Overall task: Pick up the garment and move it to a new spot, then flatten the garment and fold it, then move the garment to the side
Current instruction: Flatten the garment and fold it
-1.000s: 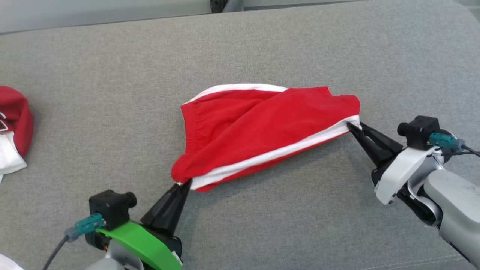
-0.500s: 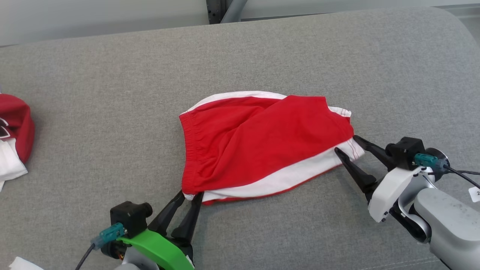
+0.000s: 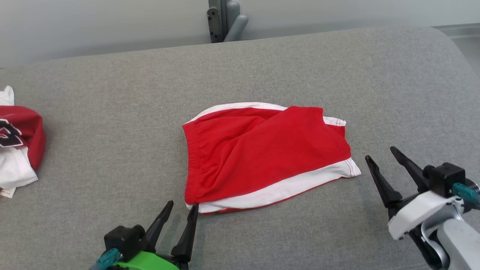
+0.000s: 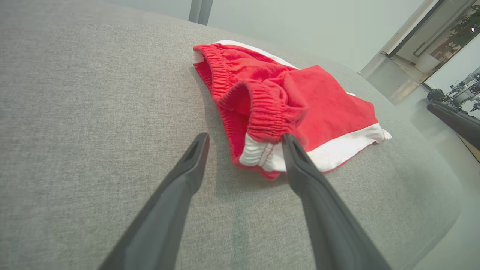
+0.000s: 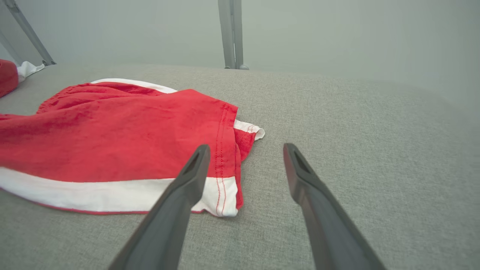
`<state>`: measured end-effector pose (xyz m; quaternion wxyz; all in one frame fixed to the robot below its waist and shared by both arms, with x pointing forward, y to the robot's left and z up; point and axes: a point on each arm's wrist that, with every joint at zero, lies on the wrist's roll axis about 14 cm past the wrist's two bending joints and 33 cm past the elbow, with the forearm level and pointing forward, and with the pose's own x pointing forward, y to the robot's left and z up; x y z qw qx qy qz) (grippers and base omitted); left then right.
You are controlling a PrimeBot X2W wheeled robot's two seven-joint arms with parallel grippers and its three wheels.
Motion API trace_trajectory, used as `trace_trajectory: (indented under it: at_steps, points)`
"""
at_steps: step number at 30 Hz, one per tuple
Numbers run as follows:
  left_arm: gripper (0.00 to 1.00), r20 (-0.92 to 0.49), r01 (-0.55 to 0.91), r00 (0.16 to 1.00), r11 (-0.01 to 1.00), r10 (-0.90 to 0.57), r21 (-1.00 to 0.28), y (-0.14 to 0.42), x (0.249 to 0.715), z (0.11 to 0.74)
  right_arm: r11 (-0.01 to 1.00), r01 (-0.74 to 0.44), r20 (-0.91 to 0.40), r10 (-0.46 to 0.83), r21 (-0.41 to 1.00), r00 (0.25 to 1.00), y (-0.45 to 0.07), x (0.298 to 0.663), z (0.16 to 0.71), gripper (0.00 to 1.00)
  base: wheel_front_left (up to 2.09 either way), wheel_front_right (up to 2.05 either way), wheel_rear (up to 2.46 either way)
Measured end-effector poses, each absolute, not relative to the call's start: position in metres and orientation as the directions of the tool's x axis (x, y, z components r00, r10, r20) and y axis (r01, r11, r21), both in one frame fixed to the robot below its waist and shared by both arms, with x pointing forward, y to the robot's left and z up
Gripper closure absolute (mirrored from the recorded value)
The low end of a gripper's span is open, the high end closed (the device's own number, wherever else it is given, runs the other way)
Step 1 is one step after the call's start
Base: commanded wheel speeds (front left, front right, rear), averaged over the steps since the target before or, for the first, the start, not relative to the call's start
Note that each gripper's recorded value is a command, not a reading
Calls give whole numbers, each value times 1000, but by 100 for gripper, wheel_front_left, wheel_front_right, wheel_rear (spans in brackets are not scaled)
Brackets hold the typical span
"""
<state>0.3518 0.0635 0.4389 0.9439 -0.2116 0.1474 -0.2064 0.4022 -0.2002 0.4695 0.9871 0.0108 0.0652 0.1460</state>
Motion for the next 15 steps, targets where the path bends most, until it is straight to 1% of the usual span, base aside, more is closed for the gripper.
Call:
trace_trajectory:
  at_steps: [5, 8, 12, 15]
  points:
    - [0, -155, 309, 899, 844, -409, -438, 72, 345, 444, 974, -215, -72, 220, 70, 973, -203, 384, 475, 0, 0, 0, 0]
    - [0, -129, 305, 911, 852, -391, -426, 76, 343, 448, 985, -164, -39, 165, 49, 985, -211, 375, 481, 0, 0, 0, 0]
    - [0, -138, 304, 912, 862, -386, -405, 79, 333, 442, 992, -109, -29, 111, 64, 993, -209, 361, 478, 0, 0, 0, 0]
    - [0, -149, 303, 910, 865, -387, -399, 78, 327, 436, 992, -98, -43, 101, 75, 994, -204, 354, 472, 0, 0, 0, 0]
